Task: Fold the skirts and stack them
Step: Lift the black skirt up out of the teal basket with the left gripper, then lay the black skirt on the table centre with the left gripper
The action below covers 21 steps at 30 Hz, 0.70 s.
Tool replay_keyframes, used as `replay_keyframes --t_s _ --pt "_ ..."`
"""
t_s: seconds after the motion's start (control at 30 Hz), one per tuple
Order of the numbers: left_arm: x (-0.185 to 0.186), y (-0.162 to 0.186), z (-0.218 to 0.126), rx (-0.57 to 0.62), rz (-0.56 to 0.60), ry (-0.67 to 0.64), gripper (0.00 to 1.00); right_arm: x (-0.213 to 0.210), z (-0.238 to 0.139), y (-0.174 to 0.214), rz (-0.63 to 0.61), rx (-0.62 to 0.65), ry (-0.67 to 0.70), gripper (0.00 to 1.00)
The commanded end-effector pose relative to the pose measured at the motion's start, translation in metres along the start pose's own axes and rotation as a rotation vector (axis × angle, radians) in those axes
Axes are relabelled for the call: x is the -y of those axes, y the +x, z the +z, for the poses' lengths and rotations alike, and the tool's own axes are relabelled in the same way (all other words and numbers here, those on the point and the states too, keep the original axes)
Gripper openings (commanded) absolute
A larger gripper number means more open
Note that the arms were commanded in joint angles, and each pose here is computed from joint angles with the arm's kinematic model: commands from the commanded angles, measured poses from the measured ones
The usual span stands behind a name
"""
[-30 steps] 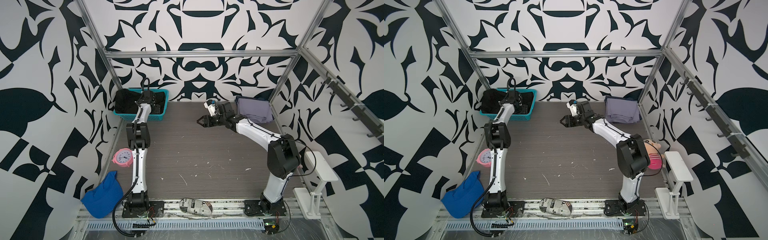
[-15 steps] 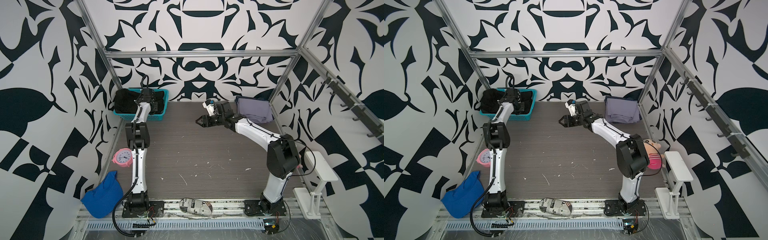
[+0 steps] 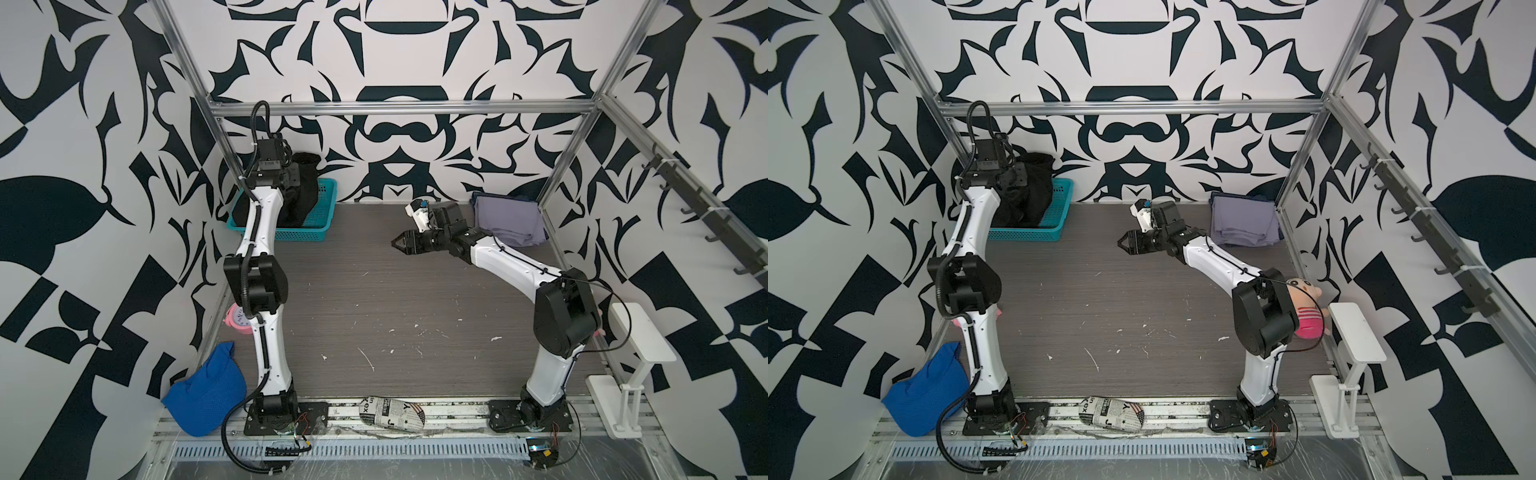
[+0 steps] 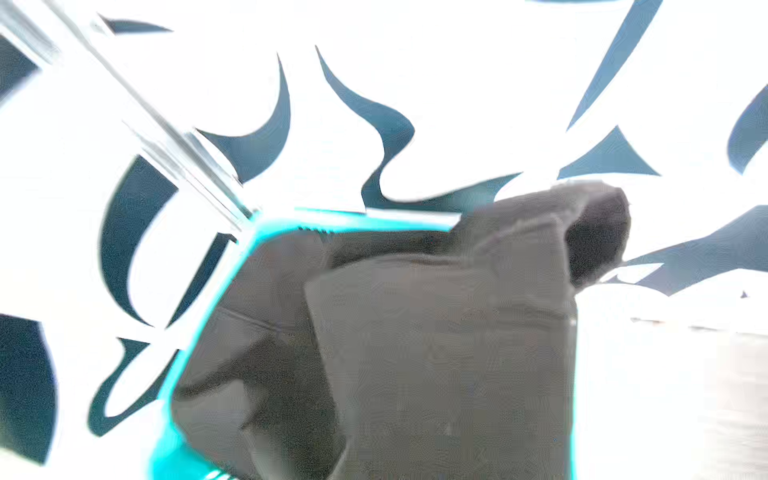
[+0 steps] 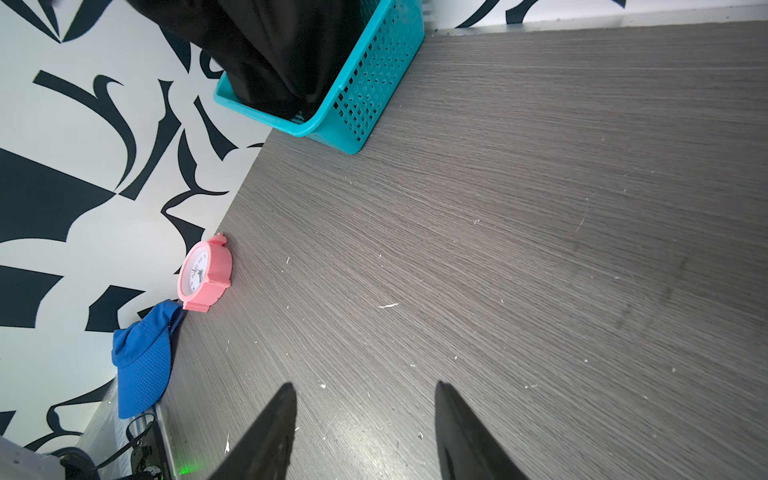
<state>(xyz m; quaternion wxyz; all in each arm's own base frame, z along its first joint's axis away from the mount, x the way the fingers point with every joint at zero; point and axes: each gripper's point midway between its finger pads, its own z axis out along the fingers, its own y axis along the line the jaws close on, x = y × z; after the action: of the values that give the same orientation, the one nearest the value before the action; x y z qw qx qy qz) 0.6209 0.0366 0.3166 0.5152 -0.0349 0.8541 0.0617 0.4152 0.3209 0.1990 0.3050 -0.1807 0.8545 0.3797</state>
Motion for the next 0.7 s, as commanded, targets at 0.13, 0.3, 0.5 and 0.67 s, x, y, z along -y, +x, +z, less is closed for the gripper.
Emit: replay_keyframes --t_s 0.13,0.3,0.5,0.67 --pt "0.012 -0.097 -0.115 0.278 -0.046 0.074 0.0 -0.021 -0.014 -0.02 -0.044 0.066 -0.05 0.57" --pt "0.038 -0.144 -0.197 0.439 -0.015 0.13 0.0 -0.023 -0.015 -0.022 -0.051 0.081 -0.058 0.57" --pt "0.073 -0.177 -0.286 0.596 0.038 0.213 0.0 -0.027 -0.02 -0.023 -0.064 0.088 -0.066 0.57" --pt "0.121 -0.172 -0.347 0.651 0.075 0.359 0.0 -0.026 -0.044 -0.026 -0.111 0.13 0.012 0.57"
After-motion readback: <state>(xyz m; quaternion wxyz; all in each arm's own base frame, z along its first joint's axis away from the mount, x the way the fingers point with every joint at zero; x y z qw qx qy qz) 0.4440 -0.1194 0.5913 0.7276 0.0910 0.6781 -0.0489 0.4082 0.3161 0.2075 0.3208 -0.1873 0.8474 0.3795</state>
